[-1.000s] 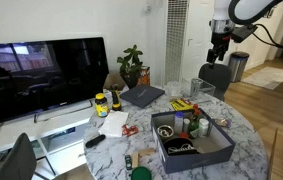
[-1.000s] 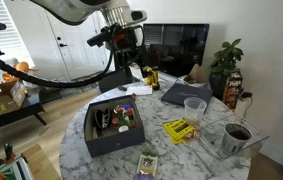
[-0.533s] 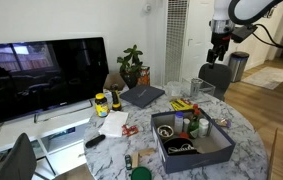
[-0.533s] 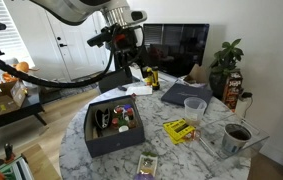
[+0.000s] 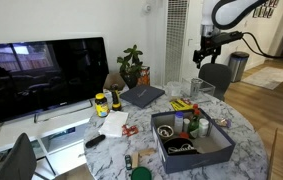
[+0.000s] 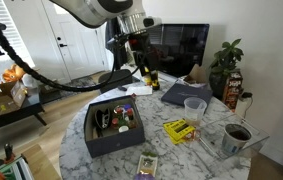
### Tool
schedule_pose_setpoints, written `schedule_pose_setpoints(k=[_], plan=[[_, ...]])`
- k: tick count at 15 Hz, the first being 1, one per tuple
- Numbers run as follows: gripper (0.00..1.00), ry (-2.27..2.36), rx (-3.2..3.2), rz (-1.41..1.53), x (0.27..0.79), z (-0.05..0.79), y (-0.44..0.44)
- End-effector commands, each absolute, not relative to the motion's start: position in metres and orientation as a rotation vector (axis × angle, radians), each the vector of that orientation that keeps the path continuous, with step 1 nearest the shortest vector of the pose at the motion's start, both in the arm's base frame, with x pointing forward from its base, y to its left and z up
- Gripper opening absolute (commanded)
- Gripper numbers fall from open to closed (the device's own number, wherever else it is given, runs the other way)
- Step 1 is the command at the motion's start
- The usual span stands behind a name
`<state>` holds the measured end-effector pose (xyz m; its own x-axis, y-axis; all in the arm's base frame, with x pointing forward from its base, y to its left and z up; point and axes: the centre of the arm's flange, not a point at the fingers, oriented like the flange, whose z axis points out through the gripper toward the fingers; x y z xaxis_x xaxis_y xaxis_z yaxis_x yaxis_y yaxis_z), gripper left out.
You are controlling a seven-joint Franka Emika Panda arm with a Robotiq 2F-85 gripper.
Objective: Put the clear cup in the clear container
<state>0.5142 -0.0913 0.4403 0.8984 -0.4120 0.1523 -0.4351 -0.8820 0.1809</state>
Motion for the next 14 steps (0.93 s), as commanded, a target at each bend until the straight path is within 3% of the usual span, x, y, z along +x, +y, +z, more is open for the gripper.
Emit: schedule_pose_setpoints(k=[1, 3, 4, 8, 14], plan=[[1.0, -0.935, 2.814, 0.15, 0.574, 0.399, -0.117], [1.0, -1.078, 2.791, 0.073, 0.59, 0.375, -0.126], [1.0, -0.947, 2.804, 0.12, 0.559, 0.392, -0.119], [1.0, -1.032, 2.789, 0.08, 0.58, 0.367, -0.127], [1.0, -1.599, 2.68, 0.062, 0.639, 0.324, -0.169]])
